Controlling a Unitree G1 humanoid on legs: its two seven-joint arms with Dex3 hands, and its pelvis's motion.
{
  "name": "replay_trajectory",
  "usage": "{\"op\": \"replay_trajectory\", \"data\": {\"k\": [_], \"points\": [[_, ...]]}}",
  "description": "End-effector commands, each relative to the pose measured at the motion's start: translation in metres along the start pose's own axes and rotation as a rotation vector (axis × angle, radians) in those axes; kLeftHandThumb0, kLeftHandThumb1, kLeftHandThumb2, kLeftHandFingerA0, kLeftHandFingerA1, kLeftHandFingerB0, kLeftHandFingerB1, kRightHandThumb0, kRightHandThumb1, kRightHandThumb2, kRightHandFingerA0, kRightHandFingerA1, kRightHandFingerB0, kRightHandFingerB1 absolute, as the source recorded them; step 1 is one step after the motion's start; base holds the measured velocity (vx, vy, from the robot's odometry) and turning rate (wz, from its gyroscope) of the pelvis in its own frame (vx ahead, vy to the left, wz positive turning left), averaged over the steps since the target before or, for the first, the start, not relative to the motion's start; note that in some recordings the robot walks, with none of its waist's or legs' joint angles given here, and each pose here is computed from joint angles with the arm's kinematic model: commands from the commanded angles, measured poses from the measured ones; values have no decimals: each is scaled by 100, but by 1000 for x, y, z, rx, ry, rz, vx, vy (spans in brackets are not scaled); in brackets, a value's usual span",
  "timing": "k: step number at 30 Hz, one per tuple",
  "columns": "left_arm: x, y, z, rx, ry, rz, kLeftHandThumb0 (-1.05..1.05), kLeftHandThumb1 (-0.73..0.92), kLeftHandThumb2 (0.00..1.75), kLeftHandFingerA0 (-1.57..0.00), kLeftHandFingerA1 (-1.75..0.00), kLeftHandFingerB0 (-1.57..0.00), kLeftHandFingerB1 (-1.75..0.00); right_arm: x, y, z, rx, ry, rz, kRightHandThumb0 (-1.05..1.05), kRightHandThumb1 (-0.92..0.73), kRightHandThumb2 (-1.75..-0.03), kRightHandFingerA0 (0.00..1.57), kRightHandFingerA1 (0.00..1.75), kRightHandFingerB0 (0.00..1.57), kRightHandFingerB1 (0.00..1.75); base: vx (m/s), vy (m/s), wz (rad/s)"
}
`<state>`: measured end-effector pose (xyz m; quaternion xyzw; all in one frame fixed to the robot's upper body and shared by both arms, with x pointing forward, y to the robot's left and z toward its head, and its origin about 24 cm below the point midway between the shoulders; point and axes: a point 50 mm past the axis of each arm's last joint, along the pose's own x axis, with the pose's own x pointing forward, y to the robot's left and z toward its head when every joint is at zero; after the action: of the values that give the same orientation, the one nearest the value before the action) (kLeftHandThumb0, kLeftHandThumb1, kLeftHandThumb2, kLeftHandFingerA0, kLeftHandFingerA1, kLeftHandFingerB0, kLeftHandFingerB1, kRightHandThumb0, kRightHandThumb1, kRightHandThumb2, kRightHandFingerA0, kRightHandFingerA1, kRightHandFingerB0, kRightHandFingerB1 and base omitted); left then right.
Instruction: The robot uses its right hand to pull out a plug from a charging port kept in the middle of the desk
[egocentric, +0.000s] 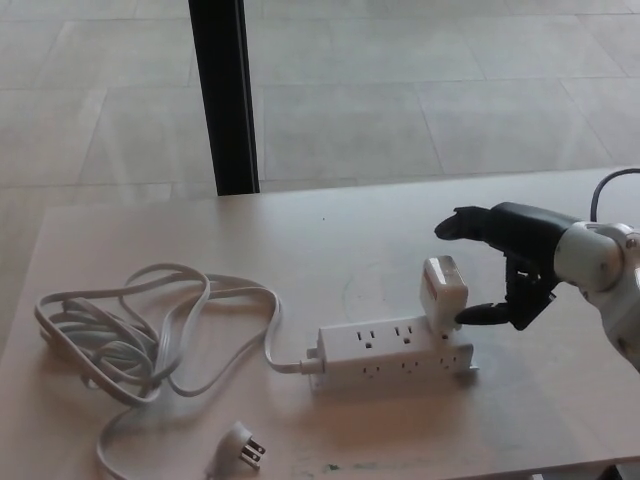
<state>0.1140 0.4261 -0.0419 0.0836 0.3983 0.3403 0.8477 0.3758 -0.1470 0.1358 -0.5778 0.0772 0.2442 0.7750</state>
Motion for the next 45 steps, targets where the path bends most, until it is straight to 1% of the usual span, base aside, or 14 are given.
{"op": "replay_trajectory", "data": {"k": [1, 3, 5, 6, 21, 22, 31, 33, 34, 39, 40, 42, 44, 45], "points": [[0, 8, 5, 8, -22, 32, -101, 52, 58, -81, -82, -64, -73, 1, 0, 7, -54, -34, -18, -82, -45, -77, 83, 143, 10, 39, 0, 0, 0], [-1, 8, 5, -1, -24, 31, -101, 37, 87, -86, -85, -74, -72, 2, 2, 5, -57, -26, -15, -74, -54, -57, 70, 158, 15, 30, 0, 0, 0], [-1, 8, 5, -23, -24, 26, -99, 52, 57, -77, -83, -62, -71, 2, 4, 2, -67, -22, -19, -71, -51, -60, 69, 159, 18, 34, 0, 0, 0], [-1, 8, 4, -25, -22, 23, -101, 35, 85, -81, -82, -70, -72, 2, 5, 0, -71, -18, -20, -70, -52, -60, 69, 159, 19, 35, 0, 0, 0], [-1, 10, 5, -9, -19, 29, -100, 54, 58, -77, -84, -65, -71, 4, 14, -11, -91, -9, -56, -45, -53, -58, 75, 153, 41, 47, 0, 0, 0], [-1, 10, 5, -9, -22, 28, -105, 20, 84, -78, -84, -70, -73, 4, 15, -11, -92, -11, -56, -45, -53, -60, 71, 153, 42, 47, 0, 0, 0], [-1, 10, 5, -68, -33, 5, -103, 34, 87, -71, -85, -54, -73, 6, 20, 2, -47, -69, -28, -52, -53, -59, 80, 131, 47, 44, 0, 0, 0], [-1, 10, 4, -74, -28, 12, -101, 55, 58, -72, -82, -57, -71, 7, 21, 8, -47, -98, -21, -51, -56, -59, 77, 131, 48, 40, 0, 0, 0], [-1, 11, 4, -69, -30, 15, -105, 35, 90, -72, -81, -54, -69, 8, 22, 11, -53, -101, -15, -55, -57, -59, 78, 124, 46, 39, 0, 0, 0], [0, 9, 5, -93, -35, 6, -101, 59, 59, -71, -83, -57, -71, 10, 23, 12, -61, -94, -7, -59, -53, -60, 78, 149, 45, 39, 0, 0, 0], [-1, 9, 5, -84, -38, 4, -105, 38, 92, -71, -85, -55, -71, 10, 24, 12, -71, -93, -5, -73, -47, -86, 90, 135, 41, 51, 0, 0, 0], [0, 9, 5, -72, -34, 10, -103, 61, 60, -68, -81, -57, -69, 10, 26, 10, -71, -90, -5, -59, -51, -60, 76, 159, 47, 41, 0, 0, 0], [0, 9, 5, -80, -31, 17, -105, 40, 93, -69, -82, -56, -71, 10, 27, 8, -69, -72, 4, -59, -51, -60, 72, 159, 47, 42, 0, 0, 0], [0, 9, 5, -77, -31, 18, -102, 63, 60, -70, -83, -59, -71, 10, 27, 7, -68, -71, 1, -58, -51, -61, 72, 160, 51, 45, 0, 0, 0]]}}
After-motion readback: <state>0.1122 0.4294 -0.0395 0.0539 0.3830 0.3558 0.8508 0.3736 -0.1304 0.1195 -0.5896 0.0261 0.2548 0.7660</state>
